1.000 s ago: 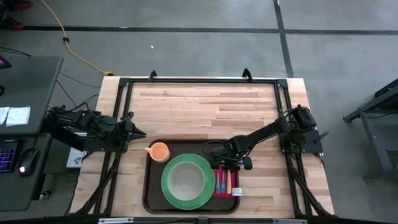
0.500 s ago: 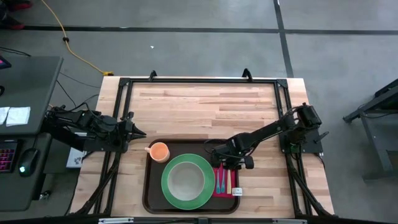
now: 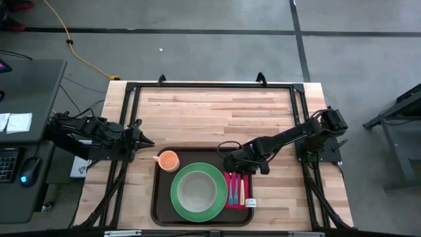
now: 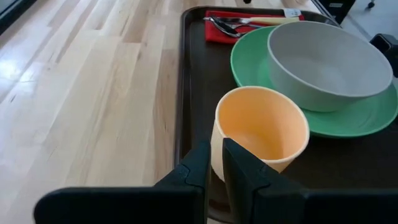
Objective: Set up tray
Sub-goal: Return to Home Position
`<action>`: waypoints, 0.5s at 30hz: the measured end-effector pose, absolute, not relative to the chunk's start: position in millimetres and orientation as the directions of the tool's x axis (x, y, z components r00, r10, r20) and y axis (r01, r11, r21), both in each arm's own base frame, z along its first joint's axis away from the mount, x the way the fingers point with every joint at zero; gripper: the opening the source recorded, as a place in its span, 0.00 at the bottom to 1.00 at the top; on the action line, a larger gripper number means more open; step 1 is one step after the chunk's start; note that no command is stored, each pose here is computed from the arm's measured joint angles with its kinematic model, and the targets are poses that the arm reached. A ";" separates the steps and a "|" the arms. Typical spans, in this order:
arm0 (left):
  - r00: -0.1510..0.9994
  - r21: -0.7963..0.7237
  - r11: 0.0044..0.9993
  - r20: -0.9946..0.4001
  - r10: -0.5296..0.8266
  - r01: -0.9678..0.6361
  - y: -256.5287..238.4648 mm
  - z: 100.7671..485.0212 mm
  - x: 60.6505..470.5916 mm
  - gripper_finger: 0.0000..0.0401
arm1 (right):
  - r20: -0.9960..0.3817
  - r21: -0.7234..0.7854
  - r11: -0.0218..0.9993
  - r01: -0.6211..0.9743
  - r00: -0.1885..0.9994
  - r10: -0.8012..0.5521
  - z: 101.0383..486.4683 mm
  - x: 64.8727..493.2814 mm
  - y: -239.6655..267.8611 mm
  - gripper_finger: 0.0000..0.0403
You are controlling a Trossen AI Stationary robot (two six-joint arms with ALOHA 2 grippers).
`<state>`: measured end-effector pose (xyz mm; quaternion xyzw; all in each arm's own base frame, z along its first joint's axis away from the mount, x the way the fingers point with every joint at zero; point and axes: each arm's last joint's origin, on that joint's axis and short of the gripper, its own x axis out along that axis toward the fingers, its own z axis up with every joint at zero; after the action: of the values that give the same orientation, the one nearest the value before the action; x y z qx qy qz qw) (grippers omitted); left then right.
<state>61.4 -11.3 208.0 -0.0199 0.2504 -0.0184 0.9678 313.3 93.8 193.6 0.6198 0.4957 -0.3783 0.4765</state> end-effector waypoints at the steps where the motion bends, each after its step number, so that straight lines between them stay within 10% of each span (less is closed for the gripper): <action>1: 0.874 -0.049 0.998 -0.484 -0.047 0.027 -11.3 207.9 61.4 0.18 | -0.943 0.221 -0.048 0.974 0.226 0.245 193.9 313.3 93.5 0.20; 15: 0.874 -0.049 0.998 -0.484 -0.047 0.027 -11.3 208.0 61.4 0.18 | -0.943 0.327 0.134 0.936 0.331 -0.015 238.8 284.7 77.1 0.20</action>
<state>61.4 -11.3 208.0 -0.0205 0.2507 -0.0191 0.9677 284.7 77.1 238.8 0.5336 0.4314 -0.3850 0.6172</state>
